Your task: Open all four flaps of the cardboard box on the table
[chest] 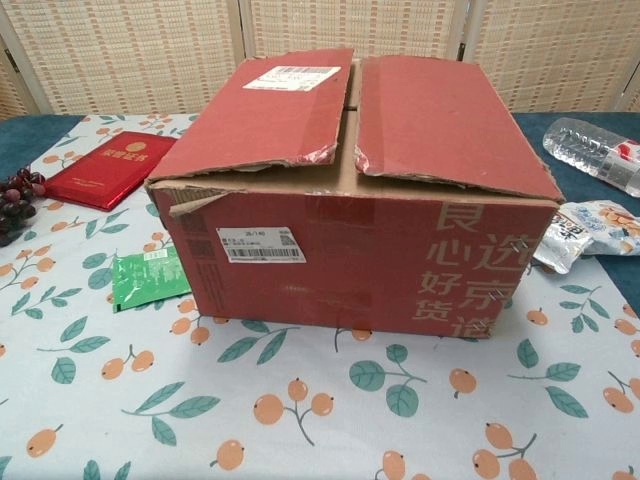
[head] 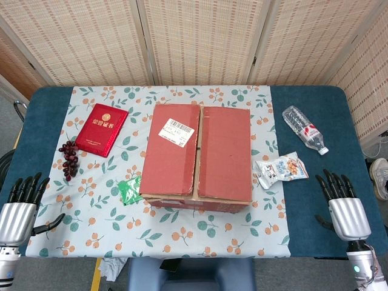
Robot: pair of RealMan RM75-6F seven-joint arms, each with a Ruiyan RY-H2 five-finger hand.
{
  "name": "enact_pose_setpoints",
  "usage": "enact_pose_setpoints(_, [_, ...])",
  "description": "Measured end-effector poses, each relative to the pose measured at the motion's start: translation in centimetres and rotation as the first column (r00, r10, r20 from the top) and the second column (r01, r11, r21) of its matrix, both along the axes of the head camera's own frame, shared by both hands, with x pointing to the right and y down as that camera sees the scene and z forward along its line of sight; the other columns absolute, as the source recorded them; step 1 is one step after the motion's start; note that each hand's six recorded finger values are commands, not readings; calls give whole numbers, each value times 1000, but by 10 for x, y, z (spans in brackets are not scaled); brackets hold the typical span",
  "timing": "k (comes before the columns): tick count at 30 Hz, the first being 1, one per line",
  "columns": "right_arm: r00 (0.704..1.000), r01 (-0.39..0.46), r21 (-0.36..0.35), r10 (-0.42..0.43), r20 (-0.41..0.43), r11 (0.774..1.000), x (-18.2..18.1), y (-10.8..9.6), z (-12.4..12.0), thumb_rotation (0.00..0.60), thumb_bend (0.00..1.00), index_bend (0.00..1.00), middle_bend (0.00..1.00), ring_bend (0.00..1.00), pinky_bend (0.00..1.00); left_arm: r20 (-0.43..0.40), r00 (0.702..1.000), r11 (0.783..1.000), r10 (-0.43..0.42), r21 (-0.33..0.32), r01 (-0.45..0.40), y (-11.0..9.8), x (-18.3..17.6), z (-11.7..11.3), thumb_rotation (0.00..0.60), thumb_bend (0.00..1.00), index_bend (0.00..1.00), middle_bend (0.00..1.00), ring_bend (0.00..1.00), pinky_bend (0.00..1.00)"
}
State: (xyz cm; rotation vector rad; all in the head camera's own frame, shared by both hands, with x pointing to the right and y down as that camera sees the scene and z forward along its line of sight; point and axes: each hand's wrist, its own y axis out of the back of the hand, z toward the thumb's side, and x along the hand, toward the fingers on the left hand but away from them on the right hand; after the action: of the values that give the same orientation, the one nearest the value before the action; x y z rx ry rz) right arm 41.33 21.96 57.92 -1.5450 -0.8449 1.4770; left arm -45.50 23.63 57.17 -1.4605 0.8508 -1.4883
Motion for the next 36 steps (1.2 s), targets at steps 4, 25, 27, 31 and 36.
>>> enact_pose_setpoints(4, [1000,6,5,-6,8,1000,-1,0,-1,600,219,0,0,0,0,15,1000,1000,-5,-13,5,0,-2,3,24,191,0,0,0,0])
enact_pose_setpoints(25, [904,291,0,-275,327,957,-107,-38,-3,600,226,0,0,0,0,0,1000,999,-27,-43,27,-16,-12,9,29,369,0,0,0,0])
enact_pose_setpoints(27, [893,314,-7,-293,342,949,-120,-41,-2,600,227,0,0,0,0,5,1000,998,-31,-50,31,-17,-14,11,27,385,0,0,0,0])
enact_pose_setpoints(31, [859,364,-6,-334,388,931,-151,-49,-3,600,280,0,0,0,0,1,999,997,-47,-53,47,-19,-19,11,27,398,0,0,0,0])
enact_pose_setpoints(36, [816,402,26,-371,444,915,-180,-54,-6,600,358,0,0,0,0,-6,999,997,-50,-58,50,-18,-18,11,27,420,0,0,0,0])
